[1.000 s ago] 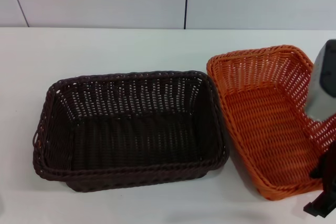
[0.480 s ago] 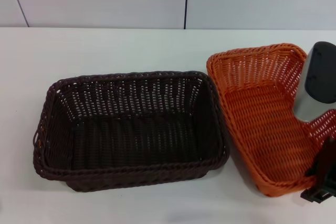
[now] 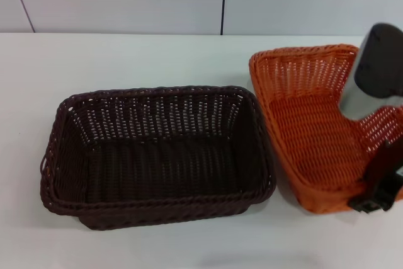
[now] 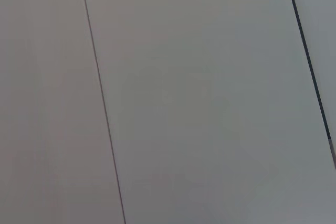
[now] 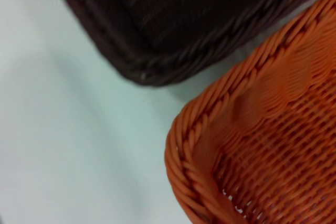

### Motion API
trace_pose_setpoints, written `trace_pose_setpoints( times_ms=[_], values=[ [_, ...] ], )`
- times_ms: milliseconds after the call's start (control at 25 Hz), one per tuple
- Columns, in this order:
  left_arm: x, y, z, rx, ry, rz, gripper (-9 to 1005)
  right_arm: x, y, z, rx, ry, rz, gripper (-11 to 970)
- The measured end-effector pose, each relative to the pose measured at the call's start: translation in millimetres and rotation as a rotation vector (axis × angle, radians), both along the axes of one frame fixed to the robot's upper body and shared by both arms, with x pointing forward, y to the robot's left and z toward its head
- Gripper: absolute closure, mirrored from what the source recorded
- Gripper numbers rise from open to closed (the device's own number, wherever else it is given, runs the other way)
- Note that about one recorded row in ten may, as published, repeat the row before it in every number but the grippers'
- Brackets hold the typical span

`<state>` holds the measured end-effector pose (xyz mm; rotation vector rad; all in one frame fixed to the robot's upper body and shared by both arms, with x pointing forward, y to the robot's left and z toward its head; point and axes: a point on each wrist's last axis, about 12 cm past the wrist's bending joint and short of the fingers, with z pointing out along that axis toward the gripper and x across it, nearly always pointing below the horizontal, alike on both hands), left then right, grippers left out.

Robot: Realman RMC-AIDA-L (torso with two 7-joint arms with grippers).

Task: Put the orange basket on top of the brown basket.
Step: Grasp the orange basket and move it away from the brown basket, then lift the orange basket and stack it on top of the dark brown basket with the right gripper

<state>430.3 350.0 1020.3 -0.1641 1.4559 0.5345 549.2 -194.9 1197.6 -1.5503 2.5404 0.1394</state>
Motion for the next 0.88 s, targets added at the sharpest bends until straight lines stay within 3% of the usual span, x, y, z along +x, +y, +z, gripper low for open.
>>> trace_pose_setpoints(
  times_ms=[240,600,880],
  values=[
    [-3.1,3,-2.7,0.003,0.01,0.004,219,2.2,14,28.0,0.036,-0.126,-0.026,692],
    [-10.5,8,-3.9,-0.023,-0.015,0.01,219,-0.9,33,54.6,0.072,-0.246,-0.031,772],
    [-13.6,10,-4.6,-0.035,-0.028,0.008,220,-7.5,39,75.9,0.09,-0.339,-0.018,780]
  ],
)
